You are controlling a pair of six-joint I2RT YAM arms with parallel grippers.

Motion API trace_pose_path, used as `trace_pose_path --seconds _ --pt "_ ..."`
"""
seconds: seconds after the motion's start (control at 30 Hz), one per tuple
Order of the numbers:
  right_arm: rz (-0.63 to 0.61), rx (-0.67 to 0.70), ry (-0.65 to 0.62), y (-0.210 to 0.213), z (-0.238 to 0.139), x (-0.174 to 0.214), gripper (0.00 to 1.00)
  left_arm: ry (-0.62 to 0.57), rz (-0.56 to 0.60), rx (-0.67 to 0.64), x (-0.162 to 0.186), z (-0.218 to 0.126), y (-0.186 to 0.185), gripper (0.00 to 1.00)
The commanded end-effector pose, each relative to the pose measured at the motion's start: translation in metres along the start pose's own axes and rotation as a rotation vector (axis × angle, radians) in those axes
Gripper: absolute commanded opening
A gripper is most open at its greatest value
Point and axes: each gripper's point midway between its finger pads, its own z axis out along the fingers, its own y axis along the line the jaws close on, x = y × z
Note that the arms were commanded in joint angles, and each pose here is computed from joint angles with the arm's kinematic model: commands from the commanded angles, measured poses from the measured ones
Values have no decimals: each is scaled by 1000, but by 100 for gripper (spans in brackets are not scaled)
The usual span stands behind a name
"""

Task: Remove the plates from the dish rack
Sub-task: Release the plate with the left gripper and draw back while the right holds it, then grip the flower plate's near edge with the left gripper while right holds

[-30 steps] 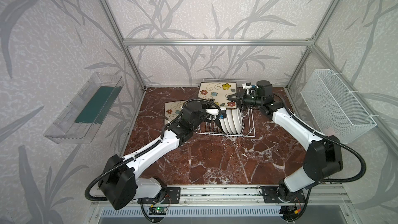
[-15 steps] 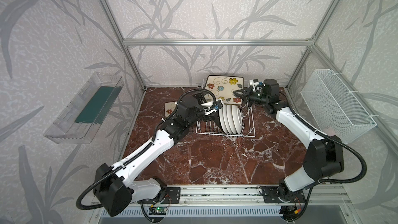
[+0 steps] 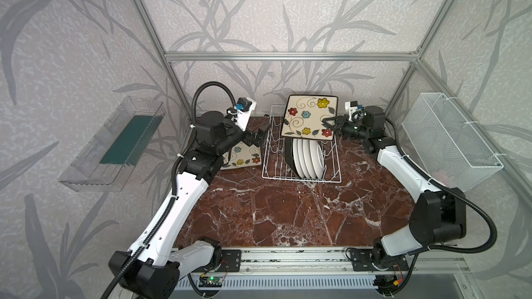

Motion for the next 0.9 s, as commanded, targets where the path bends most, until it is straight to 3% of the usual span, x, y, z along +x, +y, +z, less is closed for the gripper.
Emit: trace_pose_path --seconds 0.0,0.13,0.27,0.5,0.63,0.87 --pt "-274 -220 -91 77 -26 -18 0 59 -249 146 16 20 -12 99" --pt "-317 -273 -73 84 -27 -13 0 65 -430 262 24 52 -13 99" --pt "-366 -326 -76 95 -32 -10 0 95 -520 362 29 74 -18 99" --pt "-377 -387 -56 98 -32 -3 0 120 -565 474 41 94 -27 99" --pt "-357 -420 -32 99 -27 1 0 127 -579 538 42 97 -37 90" --pt "-370 -442 11 103 -18 13 0 157 -563 543 44 97 -41 76"
